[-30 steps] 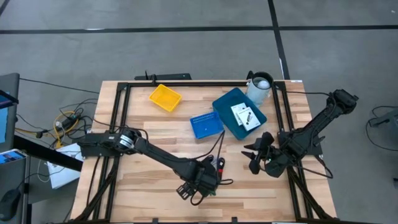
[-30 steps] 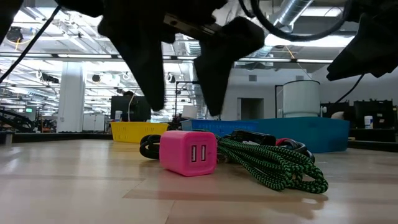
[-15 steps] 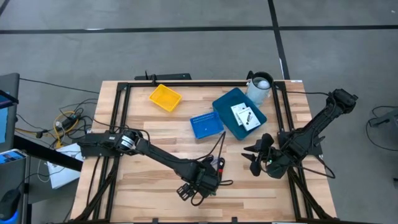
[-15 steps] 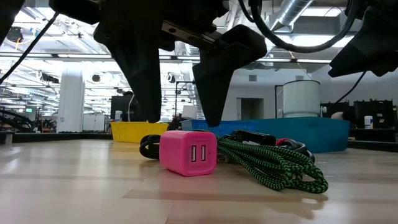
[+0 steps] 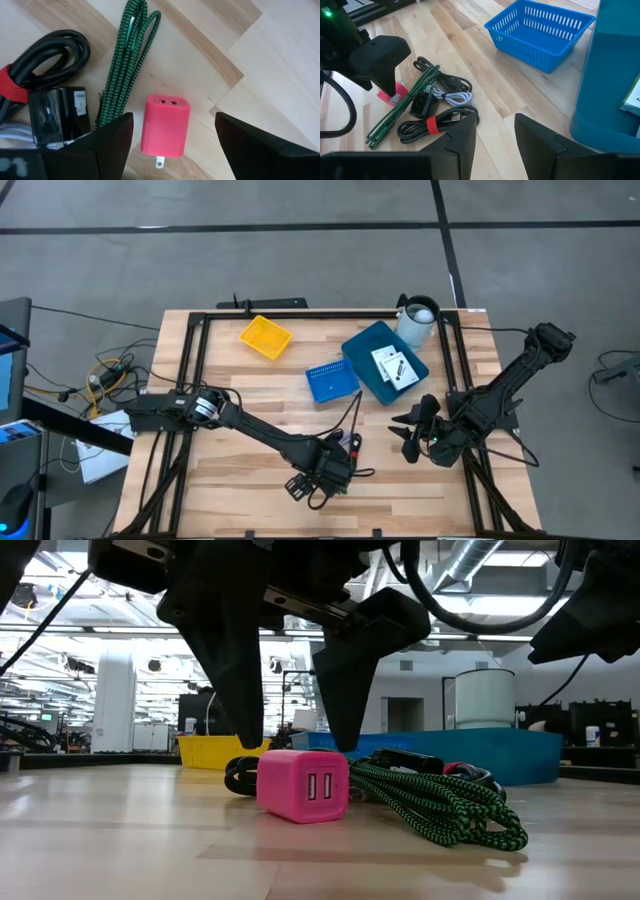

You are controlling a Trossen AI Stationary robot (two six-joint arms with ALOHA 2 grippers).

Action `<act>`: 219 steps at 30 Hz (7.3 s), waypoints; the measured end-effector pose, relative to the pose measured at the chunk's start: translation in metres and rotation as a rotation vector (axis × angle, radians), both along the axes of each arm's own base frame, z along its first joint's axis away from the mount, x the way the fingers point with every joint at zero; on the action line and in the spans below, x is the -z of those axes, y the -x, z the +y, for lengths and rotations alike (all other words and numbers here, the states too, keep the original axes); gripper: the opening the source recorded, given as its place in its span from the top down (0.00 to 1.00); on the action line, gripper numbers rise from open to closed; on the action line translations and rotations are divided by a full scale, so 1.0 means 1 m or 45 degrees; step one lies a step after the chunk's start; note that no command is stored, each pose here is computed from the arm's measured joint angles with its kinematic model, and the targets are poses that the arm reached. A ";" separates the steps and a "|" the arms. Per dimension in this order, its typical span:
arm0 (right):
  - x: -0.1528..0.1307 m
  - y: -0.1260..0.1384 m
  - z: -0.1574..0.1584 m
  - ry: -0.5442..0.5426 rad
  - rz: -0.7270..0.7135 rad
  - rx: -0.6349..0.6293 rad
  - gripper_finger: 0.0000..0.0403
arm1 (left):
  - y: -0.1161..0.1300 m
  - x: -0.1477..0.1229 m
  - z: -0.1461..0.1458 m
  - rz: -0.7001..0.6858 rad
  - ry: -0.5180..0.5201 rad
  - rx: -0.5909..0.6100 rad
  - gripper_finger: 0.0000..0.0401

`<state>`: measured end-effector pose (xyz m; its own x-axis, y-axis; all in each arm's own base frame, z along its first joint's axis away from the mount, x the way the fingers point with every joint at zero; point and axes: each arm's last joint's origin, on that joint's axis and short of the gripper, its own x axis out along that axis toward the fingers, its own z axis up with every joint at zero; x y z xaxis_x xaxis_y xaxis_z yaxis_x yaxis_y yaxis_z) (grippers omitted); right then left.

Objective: Pick and place items into bin
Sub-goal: Put the pink charger adapter into the yellow bin, then put the black charger adapter into the yellow bin

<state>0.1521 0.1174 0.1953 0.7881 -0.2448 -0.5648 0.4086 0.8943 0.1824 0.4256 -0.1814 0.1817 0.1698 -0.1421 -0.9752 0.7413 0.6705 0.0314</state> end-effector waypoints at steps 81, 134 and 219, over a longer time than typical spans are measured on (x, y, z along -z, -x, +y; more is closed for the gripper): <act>-0.001 -0.001 0.001 -0.019 -0.020 0.000 0.68 | 0.002 -0.014 0.025 0.357 -0.033 -0.127 0.63; -0.001 -0.002 0.001 -0.017 -0.023 -0.005 0.68 | 0.127 -0.189 0.409 -0.066 -0.139 -1.927 0.62; -0.003 -0.003 0.003 -0.041 -0.054 -0.002 0.68 | 0.200 -0.210 0.338 -0.542 -0.661 -2.106 0.39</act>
<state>0.1553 0.1199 0.1984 0.8117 -0.2258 -0.5387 0.3984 0.8884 0.2280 0.2260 0.1565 0.3920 0.0302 0.6984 -0.7151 -0.7422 0.4949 0.4519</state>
